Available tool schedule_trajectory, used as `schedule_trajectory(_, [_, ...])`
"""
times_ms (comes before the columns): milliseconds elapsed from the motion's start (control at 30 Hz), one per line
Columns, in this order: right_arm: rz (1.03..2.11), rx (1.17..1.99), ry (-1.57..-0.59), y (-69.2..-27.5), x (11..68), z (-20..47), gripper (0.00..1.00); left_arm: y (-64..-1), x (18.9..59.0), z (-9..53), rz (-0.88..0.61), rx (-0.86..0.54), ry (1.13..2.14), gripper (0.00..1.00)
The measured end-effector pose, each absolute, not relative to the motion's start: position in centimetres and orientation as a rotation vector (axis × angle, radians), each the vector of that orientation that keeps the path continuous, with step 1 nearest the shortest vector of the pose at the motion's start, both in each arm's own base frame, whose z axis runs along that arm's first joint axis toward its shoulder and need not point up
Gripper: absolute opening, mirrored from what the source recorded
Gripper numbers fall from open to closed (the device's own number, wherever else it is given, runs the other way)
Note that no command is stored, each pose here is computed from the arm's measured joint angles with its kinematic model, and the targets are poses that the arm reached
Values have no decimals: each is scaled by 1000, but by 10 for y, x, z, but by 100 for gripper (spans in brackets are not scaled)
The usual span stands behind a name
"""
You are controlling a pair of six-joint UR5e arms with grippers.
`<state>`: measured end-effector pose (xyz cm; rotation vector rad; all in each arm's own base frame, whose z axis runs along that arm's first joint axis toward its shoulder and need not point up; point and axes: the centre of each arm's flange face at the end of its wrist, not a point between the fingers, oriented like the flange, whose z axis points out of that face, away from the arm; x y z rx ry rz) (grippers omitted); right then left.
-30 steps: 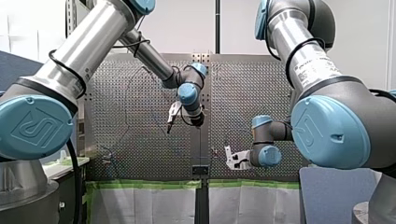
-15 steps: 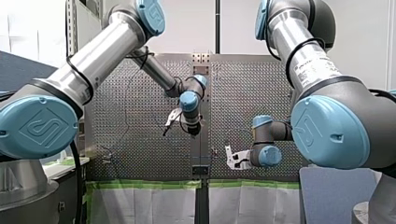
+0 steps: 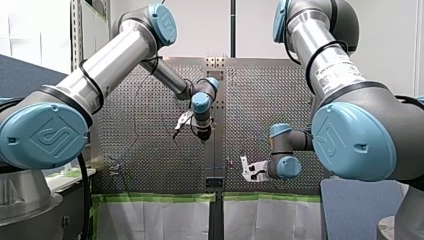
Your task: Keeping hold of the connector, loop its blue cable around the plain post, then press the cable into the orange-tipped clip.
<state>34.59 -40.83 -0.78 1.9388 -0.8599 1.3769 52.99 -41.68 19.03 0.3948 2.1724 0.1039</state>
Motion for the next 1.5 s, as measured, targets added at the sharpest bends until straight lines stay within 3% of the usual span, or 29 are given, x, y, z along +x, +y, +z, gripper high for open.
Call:
schedule_trajectory(533, [1374, 1940, -862, -408, 346, -8, 0, -394, 515, 171, 188, 445, 2347, 100])
schedule_trajectory(767, [1373, 1938, -863, -409, 346, -8, 0, -401, 500, 137, 175, 551, 2451, 100])
schedule_trajectory(1267, [1373, 1937, -862, -409, 346, -8, 0, -406, 497, 115, 155, 619, 2589, 100])
schedule_trajectory(1500, [1373, 1936, -861, -409, 346, -8, 0, -416, 509, 116, 101, 566, 2560, 100])
